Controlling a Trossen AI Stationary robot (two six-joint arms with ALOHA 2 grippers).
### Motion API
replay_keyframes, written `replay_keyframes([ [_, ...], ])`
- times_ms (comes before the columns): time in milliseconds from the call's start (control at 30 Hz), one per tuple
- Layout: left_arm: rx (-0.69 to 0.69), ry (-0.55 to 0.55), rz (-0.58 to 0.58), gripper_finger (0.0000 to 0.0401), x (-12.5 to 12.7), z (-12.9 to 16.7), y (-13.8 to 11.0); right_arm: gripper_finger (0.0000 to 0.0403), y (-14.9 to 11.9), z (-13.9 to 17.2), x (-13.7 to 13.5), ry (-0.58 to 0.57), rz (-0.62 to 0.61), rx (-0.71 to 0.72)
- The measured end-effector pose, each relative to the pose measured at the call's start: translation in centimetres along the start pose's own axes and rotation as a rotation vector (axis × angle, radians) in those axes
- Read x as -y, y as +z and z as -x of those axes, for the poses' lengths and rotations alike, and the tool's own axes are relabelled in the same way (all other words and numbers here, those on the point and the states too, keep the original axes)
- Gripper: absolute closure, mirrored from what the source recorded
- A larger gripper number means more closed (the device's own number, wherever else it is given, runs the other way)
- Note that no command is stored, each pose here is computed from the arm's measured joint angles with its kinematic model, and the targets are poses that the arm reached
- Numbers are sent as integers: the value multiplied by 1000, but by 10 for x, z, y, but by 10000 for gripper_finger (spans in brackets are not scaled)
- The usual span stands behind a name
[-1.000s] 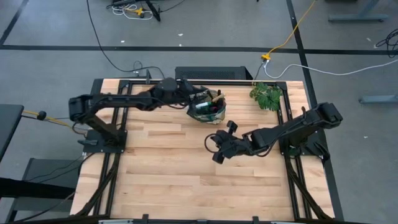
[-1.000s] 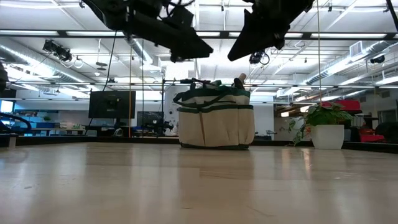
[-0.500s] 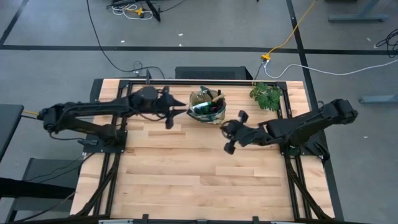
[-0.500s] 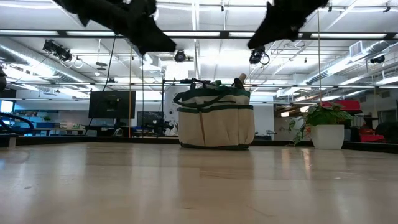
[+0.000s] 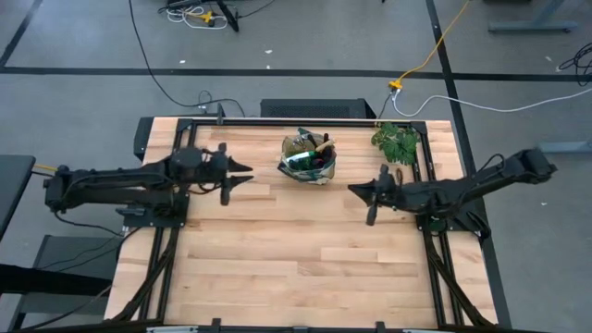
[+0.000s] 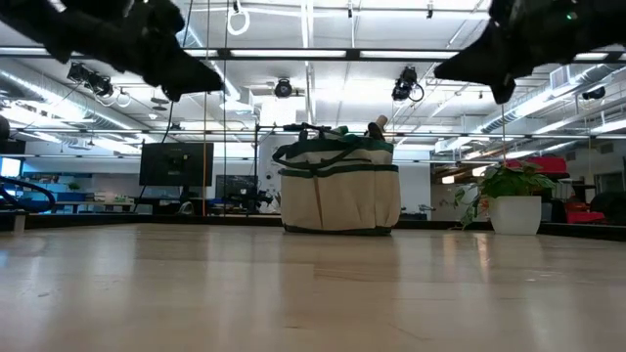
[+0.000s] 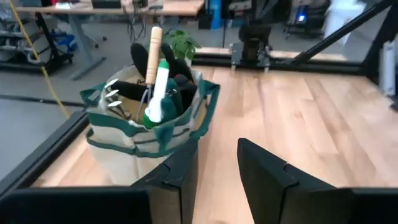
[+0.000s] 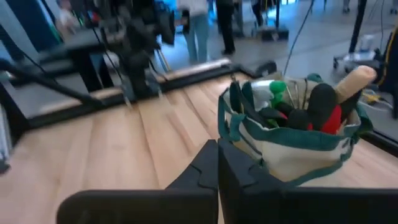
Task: Pick & Place Garden tools in Gardening bag
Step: Return to home position
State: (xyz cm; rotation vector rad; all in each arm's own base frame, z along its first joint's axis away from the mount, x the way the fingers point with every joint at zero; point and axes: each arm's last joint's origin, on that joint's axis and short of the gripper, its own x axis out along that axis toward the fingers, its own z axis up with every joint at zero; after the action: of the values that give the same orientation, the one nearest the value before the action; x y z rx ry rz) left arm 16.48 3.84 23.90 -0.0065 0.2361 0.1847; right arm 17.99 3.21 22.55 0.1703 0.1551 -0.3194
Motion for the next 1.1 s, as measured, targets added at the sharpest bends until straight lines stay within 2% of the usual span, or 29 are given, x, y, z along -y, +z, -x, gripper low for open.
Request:
replay_keyframes([
  [267, 145, -36, 92, 284, 6, 15, -44, 403, -35, 15, 19, 32, -86, 127],
  [433, 117, -51, 152, 284, 9, 17, -74, 403, -53, 17, 25, 30, -106, 112],
  [567, 92, -59, 173, 284, 11, 17, -87, 403, -60, 18, 28, 20, -113, 102],
  [833, 152, -46, 133, 284, 13, 18, -86, 403, -65, 22, 31, 39, -75, 159],
  [1100, 152, -28, 158, 284, 13, 18, -86, 403, -68, 21, 31, 49, -156, 127],
])
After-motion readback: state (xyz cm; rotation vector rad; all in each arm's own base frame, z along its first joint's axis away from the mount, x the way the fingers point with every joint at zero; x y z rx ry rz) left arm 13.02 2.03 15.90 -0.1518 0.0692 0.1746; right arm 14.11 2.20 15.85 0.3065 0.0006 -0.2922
